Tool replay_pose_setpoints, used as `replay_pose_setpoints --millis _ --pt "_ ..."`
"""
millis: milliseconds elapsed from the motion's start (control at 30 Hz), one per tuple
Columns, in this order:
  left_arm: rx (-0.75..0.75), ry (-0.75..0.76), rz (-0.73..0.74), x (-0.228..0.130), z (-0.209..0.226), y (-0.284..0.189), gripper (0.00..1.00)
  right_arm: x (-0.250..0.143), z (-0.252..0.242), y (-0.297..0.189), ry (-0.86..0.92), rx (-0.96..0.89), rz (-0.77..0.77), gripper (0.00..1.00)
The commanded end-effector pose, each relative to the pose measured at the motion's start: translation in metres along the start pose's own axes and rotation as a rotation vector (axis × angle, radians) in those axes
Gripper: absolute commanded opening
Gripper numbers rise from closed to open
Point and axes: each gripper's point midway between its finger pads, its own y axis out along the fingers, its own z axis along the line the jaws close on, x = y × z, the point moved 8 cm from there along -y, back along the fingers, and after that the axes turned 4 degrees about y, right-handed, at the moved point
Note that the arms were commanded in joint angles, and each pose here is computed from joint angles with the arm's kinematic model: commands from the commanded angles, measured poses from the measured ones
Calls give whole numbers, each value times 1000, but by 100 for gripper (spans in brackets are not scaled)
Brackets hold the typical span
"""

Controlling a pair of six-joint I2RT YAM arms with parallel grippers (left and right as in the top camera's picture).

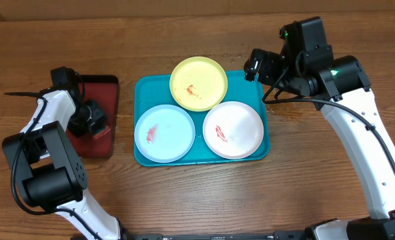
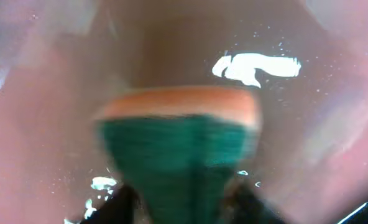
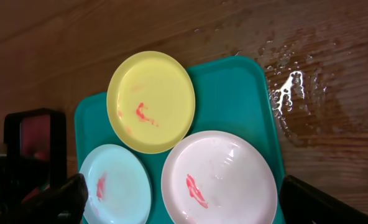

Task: Clean dirty plates on tray and stack at the side
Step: 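Lower the left gripper and grasp the green-orange sponge in the water, then dip the held sponge in the soapy water and lift it out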

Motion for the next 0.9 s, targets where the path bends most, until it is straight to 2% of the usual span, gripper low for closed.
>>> replay_pose_setpoints --millis 0,67,133,167,233,267,533,567,600,633,767,833,867 --pt "-5 -4 56 -7 -1 18 12 2 3 0 0 4 -18 100" --pt "-5 -4 55 -6 -1 17 4 2 3 0 0 6 -20 100" --pt "-5 -4 52 -5 -1 17 4 2 3 0 0 7 -21 100" --pt "-6 -4 51 -5 -1 16 28 2 3 -1 0 7 -21 100" --pt "-10 -4 58 -6 -2 16 88 2 3 0 0 7 -21 100" --pt "-23 -4 76 -9 -3 16 100 2 3 0 0 7 -21 100" --pt "-59 -6 210 -29 -4 13 100 4 5 -1 -2 16 -34 100" --pt "-60 1 211 -30 -3 13 94 5 5 -1 -2 17 -36 100" --pt "-60 9 210 -29 -3 13 75 5 5 -1 -2 18 -38 100" --pt "-60 11 208 -29 -3 13 68 5 5 -1 -2 18 -37 100" --pt "-58 10 207 -29 -3 13 18 5 5 -1 -2 18 -37 100" --pt "-54 11 198 -28 -3 14 10 5 5 -1 -2 18 -37 100" --pt "-47 12 190 -26 -2 14 13 5 5 -1 -2 18 -37 100"
